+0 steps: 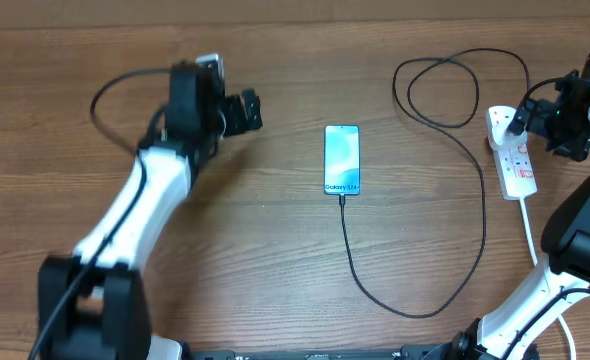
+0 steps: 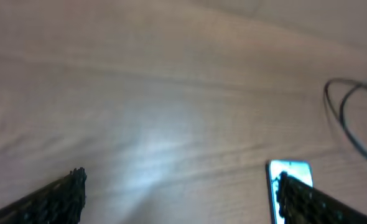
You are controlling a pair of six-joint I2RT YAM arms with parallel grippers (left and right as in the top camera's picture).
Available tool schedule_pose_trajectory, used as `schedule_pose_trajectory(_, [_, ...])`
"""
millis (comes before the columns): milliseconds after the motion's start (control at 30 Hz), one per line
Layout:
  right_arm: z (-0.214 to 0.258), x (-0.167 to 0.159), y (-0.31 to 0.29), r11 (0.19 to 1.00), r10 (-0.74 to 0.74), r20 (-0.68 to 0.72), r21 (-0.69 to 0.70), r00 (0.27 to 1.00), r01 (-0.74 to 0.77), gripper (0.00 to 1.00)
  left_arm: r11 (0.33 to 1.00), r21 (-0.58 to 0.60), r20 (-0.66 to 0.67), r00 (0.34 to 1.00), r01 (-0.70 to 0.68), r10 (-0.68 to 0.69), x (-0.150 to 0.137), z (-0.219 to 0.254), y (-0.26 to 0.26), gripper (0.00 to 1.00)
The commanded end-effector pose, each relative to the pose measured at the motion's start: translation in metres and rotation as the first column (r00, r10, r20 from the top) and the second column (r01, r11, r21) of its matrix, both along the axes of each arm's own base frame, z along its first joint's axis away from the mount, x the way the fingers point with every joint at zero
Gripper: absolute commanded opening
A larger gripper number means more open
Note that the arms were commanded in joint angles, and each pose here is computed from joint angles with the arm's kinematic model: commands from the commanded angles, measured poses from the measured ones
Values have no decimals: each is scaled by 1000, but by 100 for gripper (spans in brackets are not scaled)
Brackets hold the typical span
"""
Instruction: Plug charger to phone and switch on socket
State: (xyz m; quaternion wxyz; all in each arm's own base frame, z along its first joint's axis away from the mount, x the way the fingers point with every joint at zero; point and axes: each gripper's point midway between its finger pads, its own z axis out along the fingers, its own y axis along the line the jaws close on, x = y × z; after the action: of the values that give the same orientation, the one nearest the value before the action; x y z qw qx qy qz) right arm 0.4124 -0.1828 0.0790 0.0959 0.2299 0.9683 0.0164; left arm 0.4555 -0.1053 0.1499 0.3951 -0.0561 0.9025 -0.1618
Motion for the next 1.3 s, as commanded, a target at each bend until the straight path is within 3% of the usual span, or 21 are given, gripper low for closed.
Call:
schedule_pose_trajectory(0, [8, 3, -2, 1000, 3, 21, -9, 1000, -3, 100, 1000, -2, 77, 997, -28, 28, -50, -8, 23, 100])
schedule_pose_trajectory(233, [8, 3, -2, 1000, 4, 22, -10, 1000, -4, 100, 986, -84, 247, 955, -145, 161, -129, -24, 62, 100])
schedule_pose_trajectory(433, [8, 3, -2, 1000, 4, 22, -10, 1000, -4, 100, 971, -112, 418, 876, -212, 239, -171, -15, 82, 100])
schedule_pose_trajectory(900, [8, 3, -2, 1000, 4, 22, -10, 1000, -4, 100, 932, -138, 518, 777, -336, 357, -207, -4, 118, 99])
schedule_pose_trajectory(1033, [8, 3, -2, 1000, 4, 22, -10, 1000, -4, 100, 939, -65, 584, 750, -337, 309, -210, 7, 122, 100])
schedule_pose_trajectory(1100, [8, 3, -2, 1000, 4, 22, -10, 1000, -4, 100, 944, 29, 604, 758, -330, 247, -210, 7, 122, 100])
schedule_pose_trajectory(1267, [8, 3, -2, 1000, 4, 22, -10, 1000, -4, 100, 944, 33, 605, 758, -329, 244, -210, 7, 122, 100])
